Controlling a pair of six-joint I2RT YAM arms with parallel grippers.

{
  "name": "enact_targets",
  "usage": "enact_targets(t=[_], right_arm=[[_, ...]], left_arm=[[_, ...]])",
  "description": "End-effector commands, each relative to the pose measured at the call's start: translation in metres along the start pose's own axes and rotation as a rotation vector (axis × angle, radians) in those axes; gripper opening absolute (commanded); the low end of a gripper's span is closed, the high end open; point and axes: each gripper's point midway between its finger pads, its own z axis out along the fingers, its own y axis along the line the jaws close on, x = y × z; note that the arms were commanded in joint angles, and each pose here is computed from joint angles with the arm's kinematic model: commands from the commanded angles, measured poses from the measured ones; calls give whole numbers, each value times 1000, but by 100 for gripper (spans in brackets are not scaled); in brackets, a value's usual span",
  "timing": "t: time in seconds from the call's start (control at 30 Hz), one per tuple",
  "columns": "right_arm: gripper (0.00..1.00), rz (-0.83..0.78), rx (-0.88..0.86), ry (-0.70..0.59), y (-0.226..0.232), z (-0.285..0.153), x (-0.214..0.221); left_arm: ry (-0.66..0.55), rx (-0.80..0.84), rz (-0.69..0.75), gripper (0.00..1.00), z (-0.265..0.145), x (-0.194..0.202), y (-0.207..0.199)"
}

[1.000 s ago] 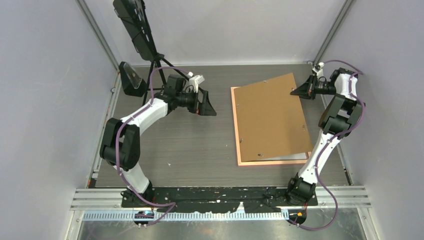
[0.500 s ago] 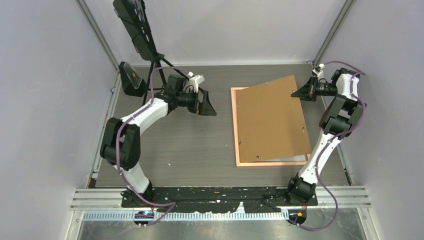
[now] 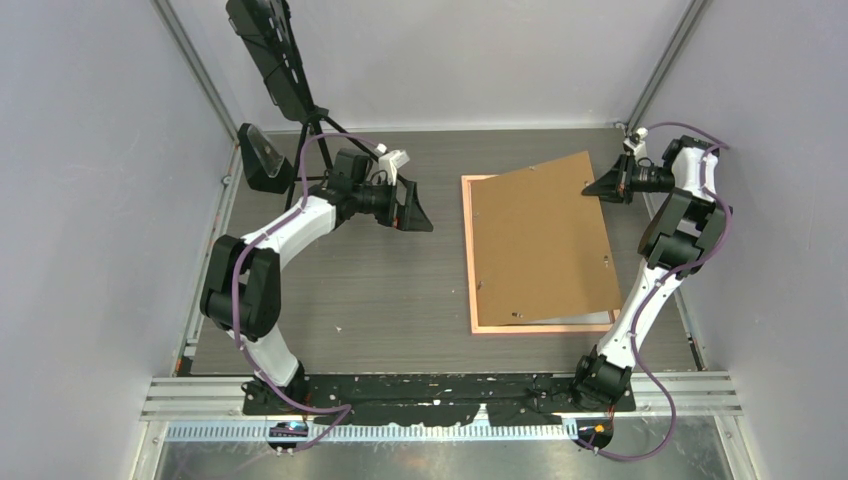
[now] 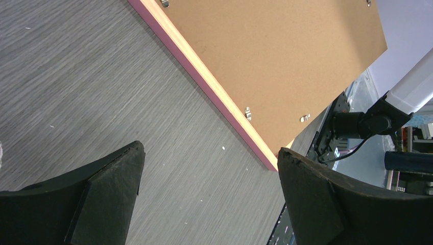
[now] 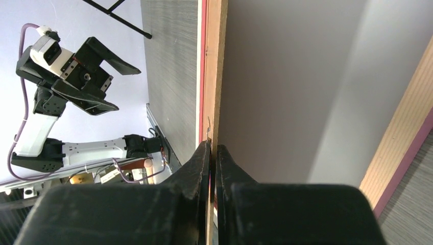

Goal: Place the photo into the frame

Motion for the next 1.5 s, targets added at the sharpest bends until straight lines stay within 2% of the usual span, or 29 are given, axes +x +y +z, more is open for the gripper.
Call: enact_targets(t=[0.0, 0.43, 0.7, 0.83, 0.97, 1.27, 1.47], right_arm=[[5, -57, 35, 11, 1, 3, -6], [7, -102, 83, 40, -21, 19, -10], [32, -123, 203, 31, -42, 18, -9], [51, -144, 266, 20, -48, 16, -10], [64, -172, 321, 20, -50, 15, -10], [77, -274, 445, -5, -30, 3, -12], [78, -332, 531, 23, -23, 6, -9]], left_arm=[[-27, 11, 37, 99, -2, -14, -4], [-18, 11, 32, 99, -1, -12, -2], [-12, 12, 27, 99, 0, -11, -1], [-11, 17, 25, 99, 0, -11, -2], [-8, 19, 20, 99, 1, -10, -1], [-9, 30, 20, 99, 0, -10, -4], [-10, 33, 18, 99, -1, -11, -5]])
